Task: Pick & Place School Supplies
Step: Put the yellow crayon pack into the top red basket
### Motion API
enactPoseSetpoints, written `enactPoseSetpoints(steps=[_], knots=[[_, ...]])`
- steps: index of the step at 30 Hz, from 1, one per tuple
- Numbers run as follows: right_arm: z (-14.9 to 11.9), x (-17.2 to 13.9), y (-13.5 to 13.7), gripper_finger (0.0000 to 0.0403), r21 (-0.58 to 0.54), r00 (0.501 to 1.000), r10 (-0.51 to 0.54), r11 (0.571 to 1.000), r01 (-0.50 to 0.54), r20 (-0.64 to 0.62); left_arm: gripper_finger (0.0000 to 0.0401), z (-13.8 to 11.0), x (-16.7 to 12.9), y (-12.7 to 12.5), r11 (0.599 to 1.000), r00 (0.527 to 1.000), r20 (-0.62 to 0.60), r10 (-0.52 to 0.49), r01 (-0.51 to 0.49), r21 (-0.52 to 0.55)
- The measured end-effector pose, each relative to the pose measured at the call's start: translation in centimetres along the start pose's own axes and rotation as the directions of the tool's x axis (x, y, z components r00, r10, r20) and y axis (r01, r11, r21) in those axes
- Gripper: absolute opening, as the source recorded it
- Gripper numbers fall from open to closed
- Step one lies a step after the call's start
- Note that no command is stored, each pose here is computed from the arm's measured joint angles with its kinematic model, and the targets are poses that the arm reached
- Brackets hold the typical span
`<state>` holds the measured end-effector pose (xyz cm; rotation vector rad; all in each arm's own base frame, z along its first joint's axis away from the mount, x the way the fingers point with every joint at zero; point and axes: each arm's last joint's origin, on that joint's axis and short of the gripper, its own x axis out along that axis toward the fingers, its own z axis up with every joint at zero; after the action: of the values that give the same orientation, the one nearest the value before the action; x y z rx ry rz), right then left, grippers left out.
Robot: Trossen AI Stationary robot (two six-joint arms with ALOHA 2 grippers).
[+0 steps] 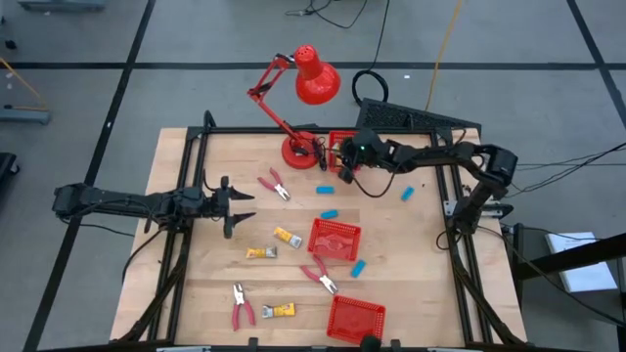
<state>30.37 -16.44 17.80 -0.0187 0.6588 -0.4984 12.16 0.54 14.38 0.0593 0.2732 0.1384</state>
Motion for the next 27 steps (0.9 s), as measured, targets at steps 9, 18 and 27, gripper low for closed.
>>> enactPoseSetpoints(steps=[9,18,27], knots=[[-0.5,0.0,-1.4,0.0064,0.082,0.997,-0.024,0.996,0.030,-0.075,0.0243,0.0,0.0,0.0,1.000,1.000,-0.004,0.000,0.000,0.000],[-0.8,-0.1,-1.4,0.0122,0.088,0.995,-0.017,0.996,0.026,-0.098,0.0243,0.0,0.0,0.0,1.000,1.000,-0.003,0.000,0.000,-0.001],[-0.7,-0.1,-1.5,0.0145,0.085,0.995,-0.019,0.996,0.027,-0.095,0.0243,0.0,0.0,0.0,1.000,1.000,-0.003,0.000,0.000,-0.002]])
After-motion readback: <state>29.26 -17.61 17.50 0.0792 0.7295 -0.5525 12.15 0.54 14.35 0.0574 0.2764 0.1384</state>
